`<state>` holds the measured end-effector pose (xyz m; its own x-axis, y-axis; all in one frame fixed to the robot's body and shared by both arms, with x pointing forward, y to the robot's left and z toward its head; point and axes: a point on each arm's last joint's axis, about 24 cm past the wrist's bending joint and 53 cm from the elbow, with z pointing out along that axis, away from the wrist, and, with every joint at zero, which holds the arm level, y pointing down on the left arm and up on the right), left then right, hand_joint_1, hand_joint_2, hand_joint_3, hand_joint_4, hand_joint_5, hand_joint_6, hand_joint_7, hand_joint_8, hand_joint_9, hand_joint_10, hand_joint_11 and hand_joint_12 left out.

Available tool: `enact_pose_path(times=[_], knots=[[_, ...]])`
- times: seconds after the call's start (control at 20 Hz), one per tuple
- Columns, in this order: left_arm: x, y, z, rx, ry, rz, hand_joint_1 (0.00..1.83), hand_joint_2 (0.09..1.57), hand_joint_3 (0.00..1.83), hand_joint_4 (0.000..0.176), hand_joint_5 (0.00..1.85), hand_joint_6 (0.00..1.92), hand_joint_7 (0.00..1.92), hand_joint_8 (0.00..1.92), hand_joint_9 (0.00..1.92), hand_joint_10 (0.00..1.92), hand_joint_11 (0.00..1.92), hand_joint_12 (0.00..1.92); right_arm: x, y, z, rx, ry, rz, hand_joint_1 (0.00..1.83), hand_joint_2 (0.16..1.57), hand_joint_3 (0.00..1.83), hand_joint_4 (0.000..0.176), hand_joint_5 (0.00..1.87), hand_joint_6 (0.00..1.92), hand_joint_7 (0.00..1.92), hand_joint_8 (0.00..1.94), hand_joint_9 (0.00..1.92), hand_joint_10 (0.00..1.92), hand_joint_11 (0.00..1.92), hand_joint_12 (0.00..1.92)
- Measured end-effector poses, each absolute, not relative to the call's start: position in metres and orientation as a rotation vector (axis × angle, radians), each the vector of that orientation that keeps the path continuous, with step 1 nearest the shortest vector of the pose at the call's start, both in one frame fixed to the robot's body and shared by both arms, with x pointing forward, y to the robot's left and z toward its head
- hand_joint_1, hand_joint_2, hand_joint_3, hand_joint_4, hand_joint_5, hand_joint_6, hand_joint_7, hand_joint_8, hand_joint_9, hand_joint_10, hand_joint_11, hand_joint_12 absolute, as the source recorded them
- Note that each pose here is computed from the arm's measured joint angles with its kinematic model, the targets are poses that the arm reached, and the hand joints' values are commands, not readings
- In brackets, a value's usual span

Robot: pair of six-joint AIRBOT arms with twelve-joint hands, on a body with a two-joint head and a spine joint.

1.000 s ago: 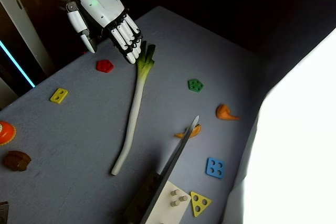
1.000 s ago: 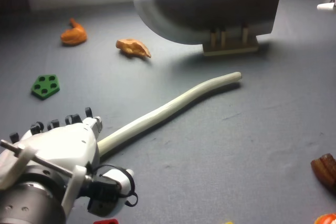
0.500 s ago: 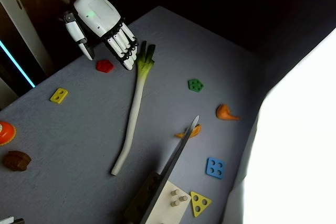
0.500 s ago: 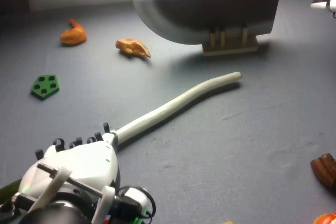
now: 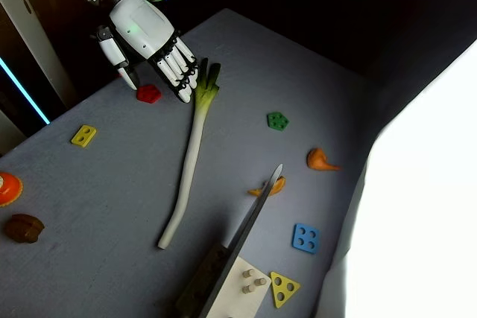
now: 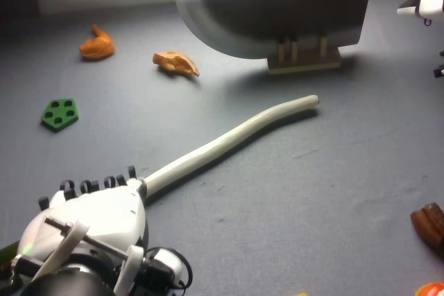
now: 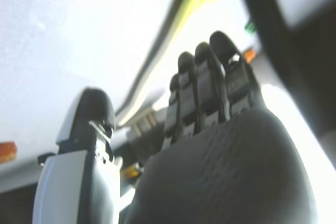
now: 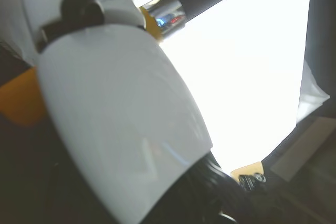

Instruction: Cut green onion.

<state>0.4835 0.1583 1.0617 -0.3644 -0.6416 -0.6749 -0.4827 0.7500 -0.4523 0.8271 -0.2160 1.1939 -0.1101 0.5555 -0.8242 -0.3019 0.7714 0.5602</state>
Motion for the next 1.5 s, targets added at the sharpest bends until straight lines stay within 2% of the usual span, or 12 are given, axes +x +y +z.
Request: enact_pose_path(times=[0.1, 0.2, 0.3, 0.4, 0.45, 0.6, 0.8, 0.95, 1.1, 1.4, 1.45, 1.5], knots=[[0.481, 0.161, 1.056, -0.863, 2.039, -0.212, 0.78, 1.28, 0.00, 0.013, 0.20, 0.00, 0.23, 0.00, 0.21, 0.00, 0.00, 0.67, 0.829, -0.213, 1.193, 0.217, 1.515, 0.747, 1.18, 1.04, 0.00, 0.055, 0.00, 0.00, 0.00, 0.00, 0.00, 0.00, 0.00, 0.00], [0.481, 0.165, 1.053, -0.869, 2.039, -0.202, 0.73, 1.32, 0.01, 0.013, 0.17, 0.00, 0.20, 0.00, 0.18, 0.00, 0.00, 0.65, 0.828, -0.205, 1.193, 0.198, 1.512, 0.759, 1.17, 1.04, 0.00, 0.058, 0.00, 0.00, 0.00, 0.00, 0.00, 0.00, 0.00, 0.00], [0.484, 0.166, 1.053, -0.877, 2.026, -0.207, 0.70, 1.34, 0.01, 0.025, 0.14, 0.00, 0.25, 0.01, 0.20, 0.01, 0.00, 0.67, 0.829, -0.203, 1.194, 0.195, 1.504, 0.764, 1.14, 1.06, 0.00, 0.046, 0.00, 0.00, 0.00, 0.00, 0.00, 0.00, 0.00, 0.00], [0.489, 0.167, 1.054, -0.879, 2.015, -0.207, 0.68, 1.35, 0.02, 0.030, 0.12, 0.00, 0.27, 0.01, 0.24, 0.02, 0.00, 0.67, 0.832, -0.203, 1.194, 0.198, 1.497, 0.762, 1.13, 1.05, 0.00, 0.047, 0.00, 0.00, 0.00, 0.00, 0.00, 0.00, 0.00, 0.00], [0.490, 0.169, 1.053, -0.883, 2.011, -0.203, 0.70, 1.34, 0.01, 0.033, 0.12, 0.00, 0.28, 0.01, 0.24, 0.01, 0.00, 0.71, 0.834, -0.203, 1.193, 0.201, 1.494, 0.758, 1.13, 1.05, 0.00, 0.041, 0.00, 0.00, 0.00, 0.00, 0.00, 0.00, 0.00, 0.00], [0.495, 0.169, 1.051, -0.887, 2.007, -0.200, 0.71, 1.34, 0.00, 0.030, 0.14, 0.00, 0.31, 0.01, 0.25, 0.01, 0.00, 0.72, 0.837, -0.202, 1.192, 0.205, 1.492, 0.758, 1.13, 1.04, 0.00, 0.046, 0.00, 0.00, 0.00, 0.00, 0.00, 0.00, 0.00, 0.00], [0.497, 0.174, 1.047, -0.905, 2.006, -0.181, 0.75, 1.32, 0.00, 0.023, 0.16, 0.01, 0.31, 0.01, 0.23, 0.01, 0.00, 0.66, 0.841, -0.199, 1.191, 0.196, 1.481, 0.758, 1.14, 1.04, 0.00, 0.029, 0.01, 0.00, 0.00, 0.00, 0.00, 0.00, 0.00, 0.00], [0.498, 0.172, 1.044, -0.909, 2.011, -0.180, 0.64, 1.36, 0.01, 0.024, 0.14, 0.00, 0.29, 0.00, 0.22, 0.00, 0.00, 0.64, 0.843, -0.199, 1.192, 0.201, 1.474, 0.767, 1.13, 1.04, 0.00, 0.028, 0.00, 0.00, 0.00, 0.00, 0.00, 0.00, 0.00, 0.00], [0.499, 0.169, 1.042, -0.907, 2.021, -0.192, 0.67, 1.35, 0.00, 0.025, 0.16, 0.01, 0.31, 0.01, 0.24, 0.01, 0.00, 0.72, 0.843, -0.201, 1.192, 0.202, 1.467, 0.769, 1.11, 1.05, 0.00, 0.028, 0.00, 0.00, 0.00, 0.00, 0.00, 0.00, 0.00, 0.00], [0.501, 0.169, 1.040, -0.910, 2.021, -0.189, 0.69, 1.33, 0.00, 0.034, 0.14, 0.00, 0.35, 0.01, 0.30, 0.02, 0.00, 0.86, 0.842, -0.198, 1.191, 0.209, 1.463, 0.797, 1.09, 1.04, 0.00, 0.016, 0.01, 0.00, 0.00, 0.00, 0.00, 0.00, 0.00, 0.00], [0.501, 0.169, 1.039, -0.911, 2.020, -0.189, 0.77, 1.30, 0.00, 0.041, 0.15, 0.00, 0.36, 0.01, 0.32, 0.02, 0.00, 0.89, 0.842, -0.197, 1.190, 0.207, 1.464, 0.798, 1.12, 1.05, 0.00, 0.011, 0.02, 0.01, 0.00, 0.00, 0.00, 0.00, 0.00, 0.00], [0.503, 0.170, 1.039, -0.915, 2.019, -0.185, 0.76, 1.31, 0.00, 0.041, 0.14, 0.00, 0.34, 0.00, 0.31, 0.01, 0.00, 0.89, 0.842, -0.197, 1.190, 0.206, 1.464, 0.797, 1.10, 1.06, 0.00, 0.015, 0.01, 0.00, 0.00, 0.00, 0.00, 0.00, 0.00, 0.00]])
